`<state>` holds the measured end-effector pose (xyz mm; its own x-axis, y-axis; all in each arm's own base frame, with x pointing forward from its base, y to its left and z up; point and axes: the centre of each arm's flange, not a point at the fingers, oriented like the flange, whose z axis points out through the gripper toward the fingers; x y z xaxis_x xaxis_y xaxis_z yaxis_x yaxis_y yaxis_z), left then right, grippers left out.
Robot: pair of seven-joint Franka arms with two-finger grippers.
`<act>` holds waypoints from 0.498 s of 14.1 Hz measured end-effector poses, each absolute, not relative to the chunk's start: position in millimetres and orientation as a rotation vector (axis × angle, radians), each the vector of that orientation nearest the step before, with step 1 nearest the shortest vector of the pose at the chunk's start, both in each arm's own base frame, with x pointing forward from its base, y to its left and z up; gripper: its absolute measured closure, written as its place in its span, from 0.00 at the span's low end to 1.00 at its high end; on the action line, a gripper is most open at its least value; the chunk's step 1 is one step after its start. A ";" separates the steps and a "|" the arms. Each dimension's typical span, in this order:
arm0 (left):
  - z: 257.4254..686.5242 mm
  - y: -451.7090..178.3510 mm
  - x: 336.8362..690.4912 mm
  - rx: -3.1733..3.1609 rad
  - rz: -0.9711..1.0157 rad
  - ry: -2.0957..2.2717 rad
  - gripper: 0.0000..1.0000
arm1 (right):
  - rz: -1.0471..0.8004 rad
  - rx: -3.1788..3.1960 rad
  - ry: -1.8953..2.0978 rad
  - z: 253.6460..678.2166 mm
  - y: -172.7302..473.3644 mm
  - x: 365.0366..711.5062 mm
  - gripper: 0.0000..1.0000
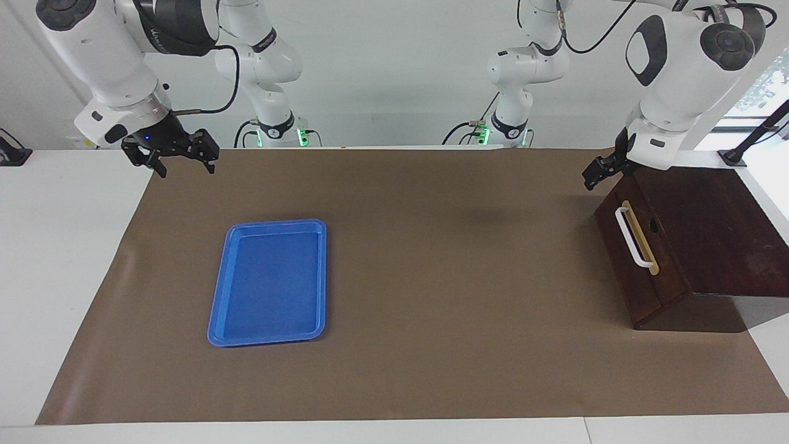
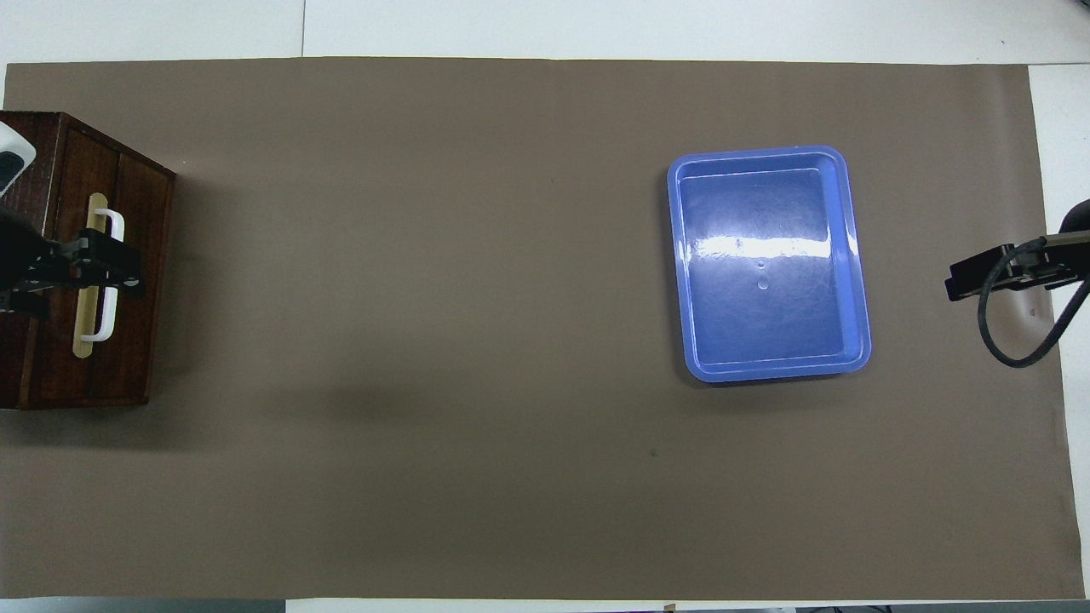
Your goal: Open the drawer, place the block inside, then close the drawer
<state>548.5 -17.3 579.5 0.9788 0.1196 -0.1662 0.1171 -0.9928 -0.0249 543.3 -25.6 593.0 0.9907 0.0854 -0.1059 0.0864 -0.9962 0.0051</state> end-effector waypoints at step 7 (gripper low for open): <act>582.5 -14.9 556.7 -3.136 0.279 -0.074 0.00 | -0.167 3.124 0.137 592.6 -24.8 543.4 0.00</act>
<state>556.7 -14.9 582.5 0.9832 0.0462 -0.1766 0.0475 -0.9989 0.0032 543.4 -24.8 592.6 0.9905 0.0868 -0.1065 0.0879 -0.9961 0.0050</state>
